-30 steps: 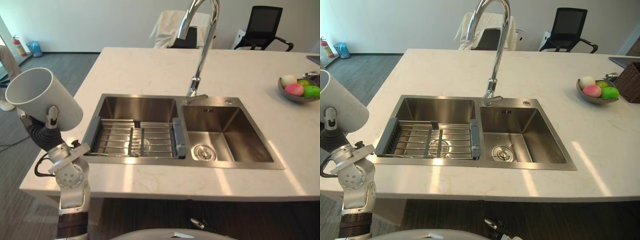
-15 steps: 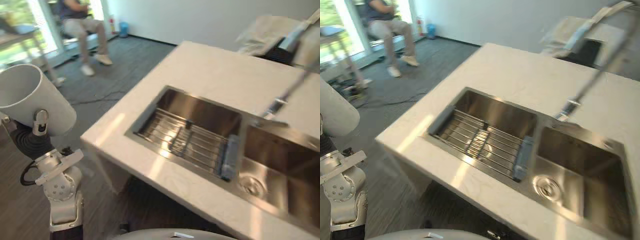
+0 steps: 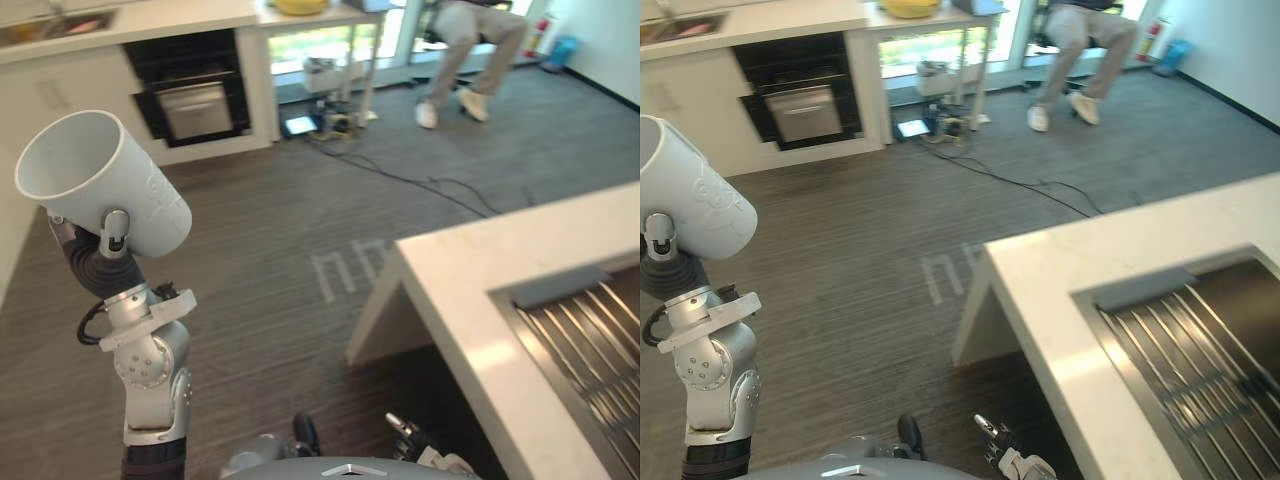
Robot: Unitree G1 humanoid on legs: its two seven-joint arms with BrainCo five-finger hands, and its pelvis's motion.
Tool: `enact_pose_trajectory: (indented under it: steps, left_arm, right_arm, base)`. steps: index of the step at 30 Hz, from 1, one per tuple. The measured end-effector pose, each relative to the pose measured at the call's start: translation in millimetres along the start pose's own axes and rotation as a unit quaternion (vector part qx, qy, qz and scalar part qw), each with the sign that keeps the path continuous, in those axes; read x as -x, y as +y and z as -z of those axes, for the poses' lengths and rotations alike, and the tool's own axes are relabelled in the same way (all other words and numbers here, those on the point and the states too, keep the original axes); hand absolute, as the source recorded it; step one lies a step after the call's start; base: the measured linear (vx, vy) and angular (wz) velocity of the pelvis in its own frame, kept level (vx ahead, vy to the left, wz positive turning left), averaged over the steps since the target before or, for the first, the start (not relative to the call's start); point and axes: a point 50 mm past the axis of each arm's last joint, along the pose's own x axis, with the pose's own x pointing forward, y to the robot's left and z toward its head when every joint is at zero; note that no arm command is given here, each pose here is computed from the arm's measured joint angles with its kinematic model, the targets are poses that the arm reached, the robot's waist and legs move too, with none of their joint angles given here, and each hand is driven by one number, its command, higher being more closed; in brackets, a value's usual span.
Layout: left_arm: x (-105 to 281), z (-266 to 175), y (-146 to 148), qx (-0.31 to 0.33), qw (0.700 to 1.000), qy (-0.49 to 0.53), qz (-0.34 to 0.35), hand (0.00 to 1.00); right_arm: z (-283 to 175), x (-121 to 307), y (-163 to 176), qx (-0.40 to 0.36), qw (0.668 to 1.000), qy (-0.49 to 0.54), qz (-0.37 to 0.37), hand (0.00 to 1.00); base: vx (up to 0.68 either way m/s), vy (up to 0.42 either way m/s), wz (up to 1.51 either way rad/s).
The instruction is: Walk over to the sink, pick up the cup, carry it to the dishwasher, place the cup inside the dishwasher, then close the dishwasher door
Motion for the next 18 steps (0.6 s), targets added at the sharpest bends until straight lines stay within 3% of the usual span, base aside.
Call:
enact_pose_trajectory:
  steps: [3, 4, 8, 12, 18]
  left_arm:
    - [2, 12, -10, 0.011, 0.999, 0.020, 0.038, 1.00]
    - [6, 16, -11, 0.016, 0.999, 0.030, 0.038, 1.00]
    - [13, 27, -25, 0.045, 0.996, 0.061, 0.040, 1.00]
    - [20, 29, -43, 0.067, 0.990, 0.085, 0.092, 1.00]
    - [34, 19, -43, 0.089, 0.986, 0.105, 0.094, 1.00]
  right_arm:
    - [4, -5, 15, -0.011, 1.000, 0.001, -0.017, 0.00]
    - [5, 0, 4, -0.003, 1.000, -0.001, -0.005, 0.00]
    - [2, -2, 14, 0.016, 0.999, -0.009, -0.026, 0.00]
    - [8, 0, 20, 0.025, 0.999, 0.002, -0.042, 0.00]
    - [5, 5, 6, 0.070, 0.997, 0.027, -0.036, 0.00]
  base:
    - [0.03, -0.030, 2.41]
    - [0.06, 0.045, 1.15]
    - [0.10, -0.001, 1.05]
    - [0.13, -0.215, 1.13]
    - [0.23, -0.269, 0.74]
